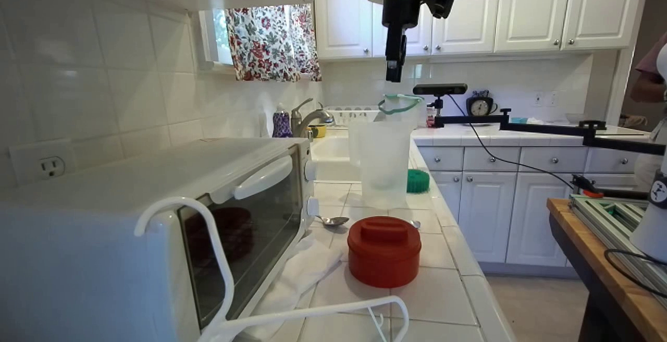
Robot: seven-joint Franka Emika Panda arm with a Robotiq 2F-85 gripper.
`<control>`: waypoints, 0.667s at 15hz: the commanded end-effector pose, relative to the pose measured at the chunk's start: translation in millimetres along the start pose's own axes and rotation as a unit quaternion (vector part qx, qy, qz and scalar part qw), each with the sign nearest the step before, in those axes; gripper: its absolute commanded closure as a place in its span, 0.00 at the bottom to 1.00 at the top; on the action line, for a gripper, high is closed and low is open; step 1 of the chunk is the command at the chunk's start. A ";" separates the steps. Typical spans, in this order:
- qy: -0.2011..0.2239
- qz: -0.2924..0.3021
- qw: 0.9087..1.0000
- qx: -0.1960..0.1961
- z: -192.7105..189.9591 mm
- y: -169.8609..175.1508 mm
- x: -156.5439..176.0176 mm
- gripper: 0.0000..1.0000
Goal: Open the jug, move it to the right and then put some of its contents onto the counter
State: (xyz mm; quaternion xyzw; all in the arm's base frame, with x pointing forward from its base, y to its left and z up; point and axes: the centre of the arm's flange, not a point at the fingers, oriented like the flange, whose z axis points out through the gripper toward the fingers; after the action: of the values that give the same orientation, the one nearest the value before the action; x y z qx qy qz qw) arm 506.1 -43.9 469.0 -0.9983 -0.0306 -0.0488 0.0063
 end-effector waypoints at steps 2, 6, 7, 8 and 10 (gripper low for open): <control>-0.011 0.003 1.000 0.008 36.4 27.0 13.1 0.00; -0.021 0.017 1.000 0.002 78.3 42.1 21.6 0.00; -0.023 0.022 1.000 0.000 86.0 45.8 22.8 0.00; -0.024 0.025 0.999 -0.001 93.6 49.3 24.0 0.00; -0.028 0.031 0.999 -0.004 104.9 55.7 24.9 0.03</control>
State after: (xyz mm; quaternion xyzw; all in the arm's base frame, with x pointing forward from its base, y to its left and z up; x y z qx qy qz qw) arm 535.3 -88.1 374.7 -0.9998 -0.0008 -0.0205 0.0022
